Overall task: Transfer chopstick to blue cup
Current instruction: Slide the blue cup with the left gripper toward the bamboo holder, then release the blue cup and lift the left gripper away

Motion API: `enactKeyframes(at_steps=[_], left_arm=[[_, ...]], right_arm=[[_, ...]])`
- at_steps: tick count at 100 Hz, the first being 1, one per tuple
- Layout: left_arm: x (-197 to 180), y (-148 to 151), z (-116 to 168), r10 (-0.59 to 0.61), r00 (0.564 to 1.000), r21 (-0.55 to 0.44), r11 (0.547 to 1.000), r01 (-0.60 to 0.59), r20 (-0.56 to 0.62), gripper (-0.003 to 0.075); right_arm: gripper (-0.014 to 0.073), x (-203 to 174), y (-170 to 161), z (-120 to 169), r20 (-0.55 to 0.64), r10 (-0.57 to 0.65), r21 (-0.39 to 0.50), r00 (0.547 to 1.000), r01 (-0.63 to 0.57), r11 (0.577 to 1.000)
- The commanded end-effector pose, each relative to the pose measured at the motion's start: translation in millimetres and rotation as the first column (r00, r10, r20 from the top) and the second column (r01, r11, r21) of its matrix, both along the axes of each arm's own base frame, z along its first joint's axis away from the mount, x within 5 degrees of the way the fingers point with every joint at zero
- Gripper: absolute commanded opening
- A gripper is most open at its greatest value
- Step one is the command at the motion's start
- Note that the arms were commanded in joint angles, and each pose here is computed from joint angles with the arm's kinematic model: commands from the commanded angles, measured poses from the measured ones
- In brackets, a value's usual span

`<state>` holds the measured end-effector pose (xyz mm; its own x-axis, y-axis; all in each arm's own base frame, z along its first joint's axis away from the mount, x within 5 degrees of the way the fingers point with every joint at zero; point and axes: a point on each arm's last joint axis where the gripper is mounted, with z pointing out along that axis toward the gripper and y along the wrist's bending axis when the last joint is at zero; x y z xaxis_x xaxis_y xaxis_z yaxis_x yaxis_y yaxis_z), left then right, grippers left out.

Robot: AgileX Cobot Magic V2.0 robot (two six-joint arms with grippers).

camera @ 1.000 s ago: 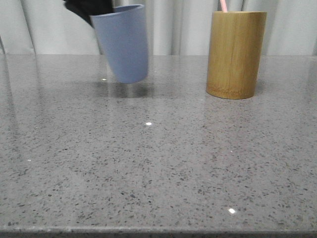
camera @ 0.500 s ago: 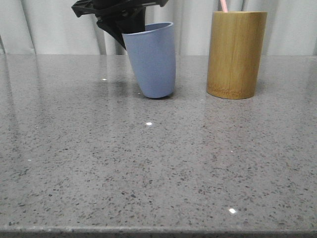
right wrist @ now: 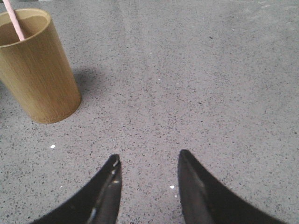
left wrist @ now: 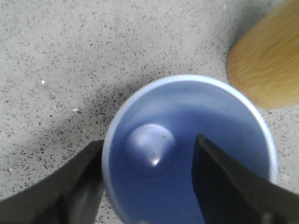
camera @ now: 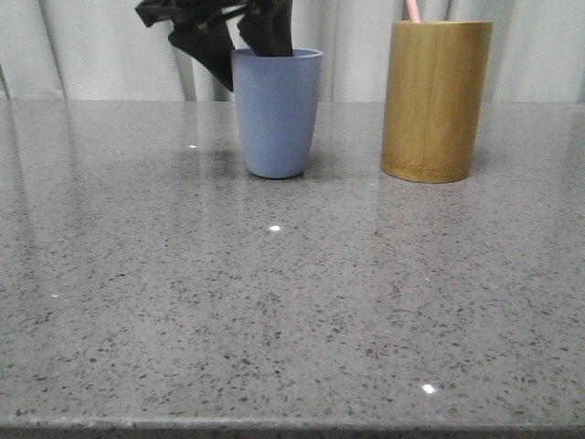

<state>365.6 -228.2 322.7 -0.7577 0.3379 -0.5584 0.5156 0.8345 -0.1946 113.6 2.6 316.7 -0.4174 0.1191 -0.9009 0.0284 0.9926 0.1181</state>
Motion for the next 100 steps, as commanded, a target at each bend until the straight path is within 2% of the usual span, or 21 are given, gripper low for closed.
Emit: enactKeyframes(at_steps=[1,27,49,60,74,100], left_arm=[[-15.5,4.1,50.5,0.013,0.992,-0.107,0.994,0.001,0.128,0.0401],[-32.7,16.2,81.5,0.023,0.979,-0.125,0.992,0.002,0.201,0.0399],[-47.1,41.6,93.2,0.107,0.966,-0.007,0.994,-0.108,0.235,0.0366],[-60.3,55.5,97.6,0.142,0.949,0.007,0.989,-0.150,0.282,0.0366],[-87.0,71.2,98.4,0.150,0.937,-0.019,0.988,-0.152,0.314,0.0366],[-136.6,118.9,94.3,0.266,0.890,-0.115,0.964,-0.240,0.371,0.0366]], right_arm=[[0.0314,3.1,-0.4,16.5,0.092,-0.004,0.000,0.996,0.004,1.000],[0.0314,3.0,-0.4,16.2,0.089,-0.004,0.000,0.996,0.004,1.000],[0.0314,2.8,0.7,14.6,0.072,0.006,0.000,0.997,-0.006,1.000],[0.0314,4.3,4.2,13.7,0.064,0.036,-0.001,0.997,-0.036,0.999],[0.0314,9.7,8.1,12.1,0.044,0.065,-0.001,0.997,-0.065,0.998],[0.0314,23.8,15.3,24.5,0.034,0.108,0.000,0.994,-0.108,0.994]])
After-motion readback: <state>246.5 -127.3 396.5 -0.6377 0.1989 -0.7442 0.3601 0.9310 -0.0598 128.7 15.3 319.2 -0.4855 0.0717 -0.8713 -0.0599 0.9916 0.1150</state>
